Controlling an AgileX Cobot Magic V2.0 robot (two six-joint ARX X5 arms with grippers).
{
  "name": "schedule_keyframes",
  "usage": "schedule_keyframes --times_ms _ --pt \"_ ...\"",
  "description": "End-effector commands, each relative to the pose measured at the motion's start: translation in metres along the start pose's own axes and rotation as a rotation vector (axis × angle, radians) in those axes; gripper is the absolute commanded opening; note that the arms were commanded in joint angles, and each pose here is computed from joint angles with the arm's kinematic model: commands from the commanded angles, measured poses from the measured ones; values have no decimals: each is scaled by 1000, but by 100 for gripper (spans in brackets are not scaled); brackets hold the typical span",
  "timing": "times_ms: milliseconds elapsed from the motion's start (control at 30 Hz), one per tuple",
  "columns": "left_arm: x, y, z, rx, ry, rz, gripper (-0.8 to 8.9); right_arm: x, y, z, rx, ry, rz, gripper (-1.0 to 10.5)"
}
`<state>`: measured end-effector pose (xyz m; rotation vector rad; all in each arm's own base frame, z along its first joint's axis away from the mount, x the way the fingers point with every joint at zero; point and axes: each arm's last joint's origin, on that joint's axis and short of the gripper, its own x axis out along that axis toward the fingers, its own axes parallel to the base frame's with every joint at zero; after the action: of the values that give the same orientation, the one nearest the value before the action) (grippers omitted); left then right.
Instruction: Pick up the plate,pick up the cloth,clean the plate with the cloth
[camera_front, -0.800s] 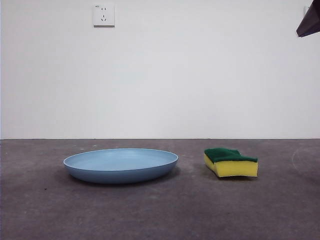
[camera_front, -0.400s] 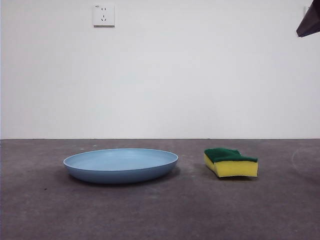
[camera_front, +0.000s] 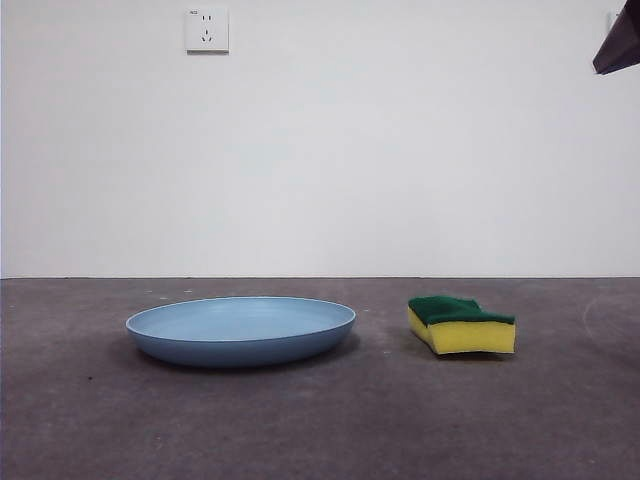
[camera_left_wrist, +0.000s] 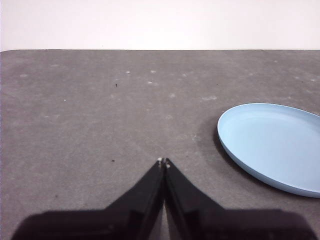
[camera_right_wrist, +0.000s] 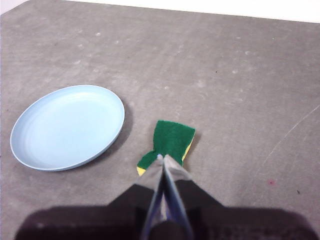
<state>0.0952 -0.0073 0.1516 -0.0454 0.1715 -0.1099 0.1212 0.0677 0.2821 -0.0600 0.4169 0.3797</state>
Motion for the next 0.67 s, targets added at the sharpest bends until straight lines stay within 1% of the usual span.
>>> schedule_keyframes --times_ms 33,500,600,667 --pt "1 1 -4 -8 10 4 -3 1 0 -2 2 1 -2 1" --pt "1 1 -4 -8 10 4 -3 0 0 -2 2 4 -1 2" --pt "1 1 -4 -8 10 4 -3 -11 -6 -2 -29 -36 -29 2" --pt "1 1 -4 -8 10 4 -3 -16 -11 -2 -14 -64 -49 2"
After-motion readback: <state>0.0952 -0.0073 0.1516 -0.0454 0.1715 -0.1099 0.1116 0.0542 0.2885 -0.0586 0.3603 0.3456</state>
